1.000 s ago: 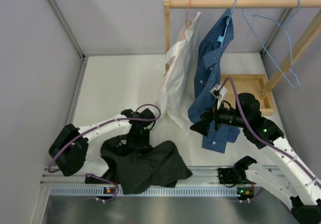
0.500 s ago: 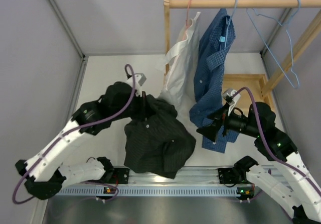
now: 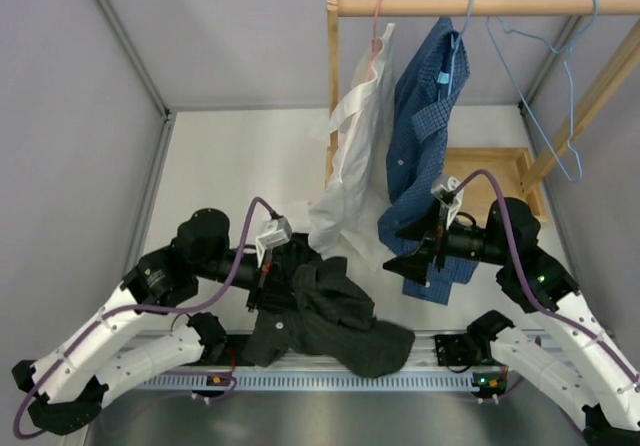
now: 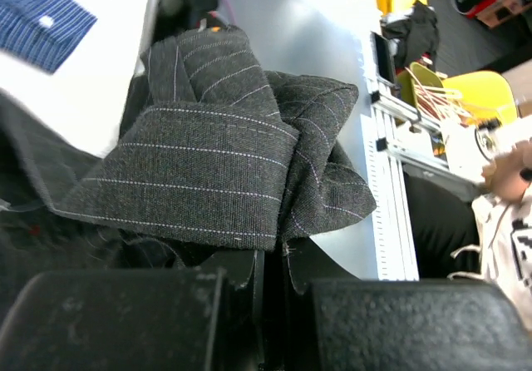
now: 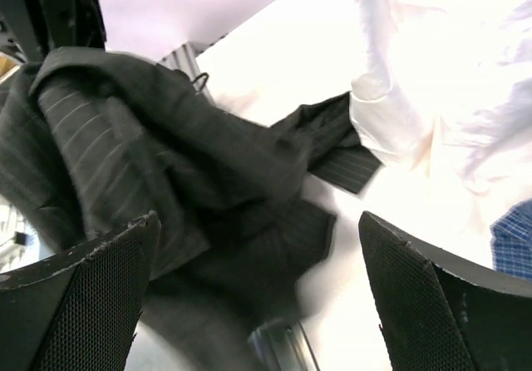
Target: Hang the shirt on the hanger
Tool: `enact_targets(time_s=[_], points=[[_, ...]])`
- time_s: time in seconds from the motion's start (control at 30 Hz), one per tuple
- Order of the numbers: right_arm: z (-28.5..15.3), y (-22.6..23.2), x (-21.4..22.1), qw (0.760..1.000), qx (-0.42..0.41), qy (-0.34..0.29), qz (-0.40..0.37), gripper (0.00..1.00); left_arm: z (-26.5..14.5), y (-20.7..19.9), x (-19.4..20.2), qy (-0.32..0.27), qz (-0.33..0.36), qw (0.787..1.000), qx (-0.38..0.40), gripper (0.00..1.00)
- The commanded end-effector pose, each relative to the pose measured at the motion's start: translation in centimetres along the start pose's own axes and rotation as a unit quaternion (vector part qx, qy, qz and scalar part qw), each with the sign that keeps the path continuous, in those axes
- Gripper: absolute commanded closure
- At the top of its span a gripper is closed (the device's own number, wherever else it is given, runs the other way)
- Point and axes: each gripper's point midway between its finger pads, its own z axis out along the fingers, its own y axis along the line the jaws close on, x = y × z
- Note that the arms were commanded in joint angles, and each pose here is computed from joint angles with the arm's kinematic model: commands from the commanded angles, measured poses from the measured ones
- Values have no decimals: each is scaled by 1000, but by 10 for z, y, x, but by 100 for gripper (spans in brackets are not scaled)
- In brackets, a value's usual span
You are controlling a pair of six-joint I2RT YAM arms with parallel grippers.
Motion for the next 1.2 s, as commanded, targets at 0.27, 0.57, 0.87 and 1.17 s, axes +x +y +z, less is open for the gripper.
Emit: enact_targets(time_s=[0.27,0.57,0.87,1.17], points=[[41,51,5,980,-173,22,91,1,-3,-25,4,-26,91,991,89,100],[79,115,49,948,-243,101,179,1,3,-15,-2,-23,87,993,75,100],[97,76,37,984,-81,45,154,100,2,-12,-12,-39,101,993,52,100],[44,-1,-38,974,190,-83,92,100,-34,78,-61,-91,52,954,-282,7]])
